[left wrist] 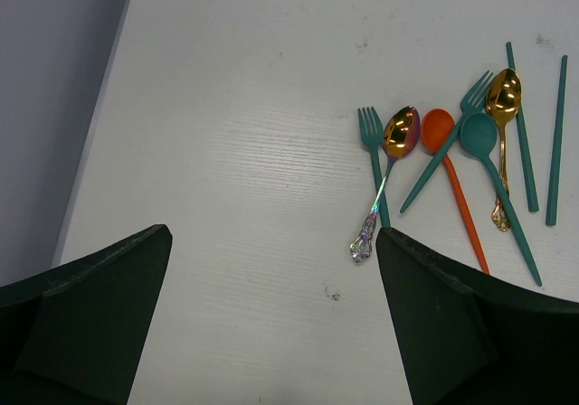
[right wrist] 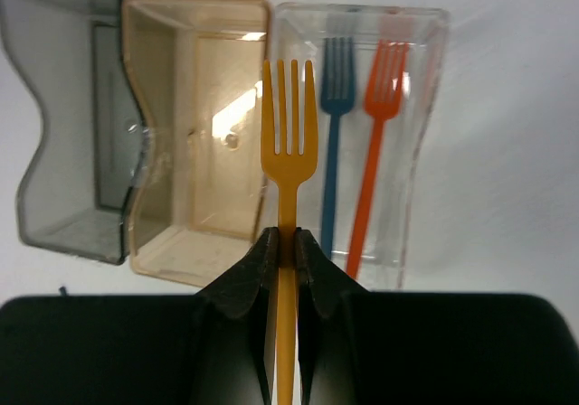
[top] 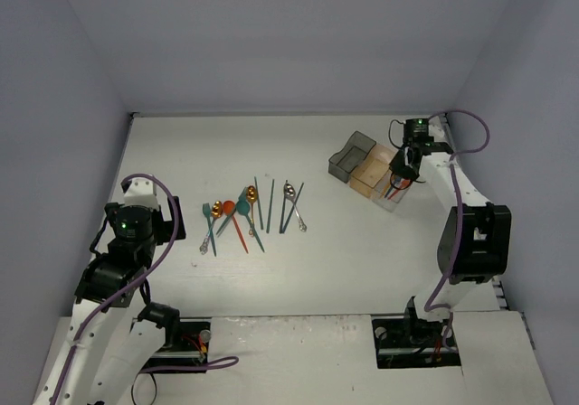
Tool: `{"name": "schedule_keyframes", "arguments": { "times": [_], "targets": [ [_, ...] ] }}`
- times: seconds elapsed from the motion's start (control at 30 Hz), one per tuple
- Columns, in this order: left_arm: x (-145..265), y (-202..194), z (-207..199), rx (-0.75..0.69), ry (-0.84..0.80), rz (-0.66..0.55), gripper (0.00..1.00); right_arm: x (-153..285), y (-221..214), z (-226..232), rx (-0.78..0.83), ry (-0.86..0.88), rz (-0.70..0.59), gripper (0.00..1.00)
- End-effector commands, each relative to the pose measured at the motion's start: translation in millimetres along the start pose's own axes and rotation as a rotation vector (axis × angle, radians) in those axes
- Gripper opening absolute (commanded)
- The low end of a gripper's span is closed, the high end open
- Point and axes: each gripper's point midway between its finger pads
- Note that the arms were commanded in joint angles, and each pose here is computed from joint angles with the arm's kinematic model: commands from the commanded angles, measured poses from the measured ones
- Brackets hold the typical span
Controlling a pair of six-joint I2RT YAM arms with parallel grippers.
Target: Sort the eating utensils into containers
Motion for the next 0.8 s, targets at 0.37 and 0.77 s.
{"name": "schedule_keyframes", "arguments": {
  "times": [0.37, 0.77],
  "targets": [
    [-2.0, 17.8, -5.0, 0.017, -0.019, -0.052, 0.95, -49.7, 2.0, -30.7, -0.033, -0.086, 0.087, 0.06],
    [-6.8, 13.8, -21.3, 0.008, -0.092, 0.010, 0.95, 6.2, 54.0, -8.2, -0.027, -0.003, -0.082, 0.35]
  ]
}}
Point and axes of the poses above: each gripper's point midway between its finger pads, its own x axis back along the fingers, its own z axis along the line the jaws close on, y = z × x, and after that the axes turned 7 degrees about -x, right-handed
